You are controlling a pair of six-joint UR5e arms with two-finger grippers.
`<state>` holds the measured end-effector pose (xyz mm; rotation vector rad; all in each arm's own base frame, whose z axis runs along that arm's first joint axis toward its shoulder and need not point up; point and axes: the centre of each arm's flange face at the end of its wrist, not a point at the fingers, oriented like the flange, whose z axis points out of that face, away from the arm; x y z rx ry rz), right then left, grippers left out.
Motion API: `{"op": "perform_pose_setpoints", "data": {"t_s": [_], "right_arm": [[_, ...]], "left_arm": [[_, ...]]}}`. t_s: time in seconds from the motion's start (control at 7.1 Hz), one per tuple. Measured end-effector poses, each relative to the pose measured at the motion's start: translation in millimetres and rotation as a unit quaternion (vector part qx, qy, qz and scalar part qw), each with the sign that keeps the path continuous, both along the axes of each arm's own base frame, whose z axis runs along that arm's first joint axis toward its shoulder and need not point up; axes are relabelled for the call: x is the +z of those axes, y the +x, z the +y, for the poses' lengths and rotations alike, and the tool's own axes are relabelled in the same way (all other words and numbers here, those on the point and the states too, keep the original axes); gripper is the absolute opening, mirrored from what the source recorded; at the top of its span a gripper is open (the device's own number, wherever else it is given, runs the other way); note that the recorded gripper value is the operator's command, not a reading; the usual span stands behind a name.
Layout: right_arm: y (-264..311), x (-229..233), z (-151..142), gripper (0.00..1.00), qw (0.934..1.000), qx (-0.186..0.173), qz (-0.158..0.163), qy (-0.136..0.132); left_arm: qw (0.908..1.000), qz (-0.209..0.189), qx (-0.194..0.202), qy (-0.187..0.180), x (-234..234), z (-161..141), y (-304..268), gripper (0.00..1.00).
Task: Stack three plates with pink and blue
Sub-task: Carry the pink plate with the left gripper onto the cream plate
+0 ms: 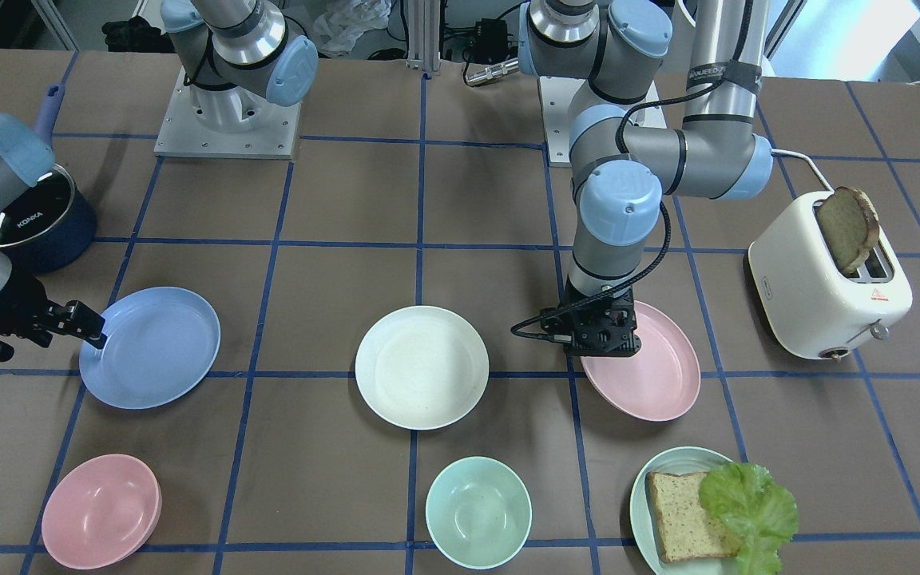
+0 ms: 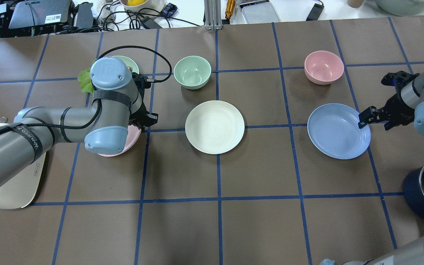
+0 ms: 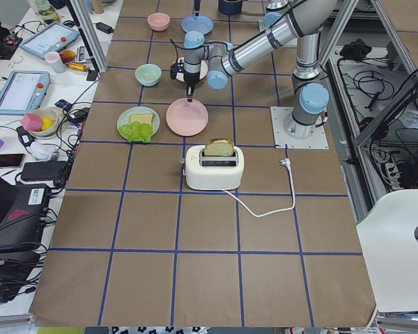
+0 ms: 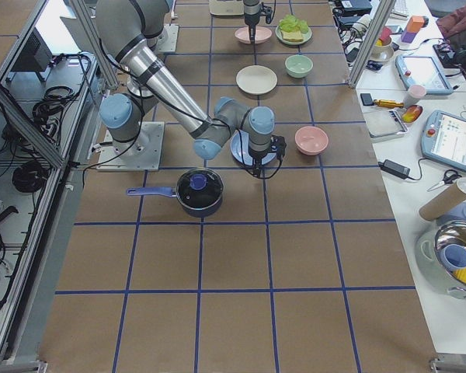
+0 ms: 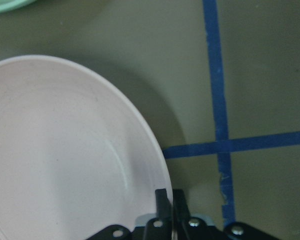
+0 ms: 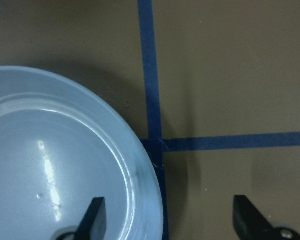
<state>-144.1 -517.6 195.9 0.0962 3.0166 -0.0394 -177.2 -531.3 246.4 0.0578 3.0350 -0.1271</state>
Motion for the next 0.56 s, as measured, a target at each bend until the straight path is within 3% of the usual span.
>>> {"op": "perform_pose_setpoints", "data": {"t_s": [0.14, 0.28, 0.56], "right_arm": [[0, -5, 3, 0.64, 0.9999, 0.004, -0.009, 0.001], [1, -10, 7, 0.48, 0.9999, 0.010, -0.014, 0.003], [3, -14, 10, 0.24, 0.9997, 0.013, -0.019, 0.007]], "left_arm": [[0.9997, 0.004, 0.024, 0.009, 27, -11, -41, 0.00], [0.9988, 0.008, 0.046, 0.012, 44, -14, -84, 0.00], [0.9978, 0.014, 0.064, 0.010, 46, -9, -153, 0.00]]}}
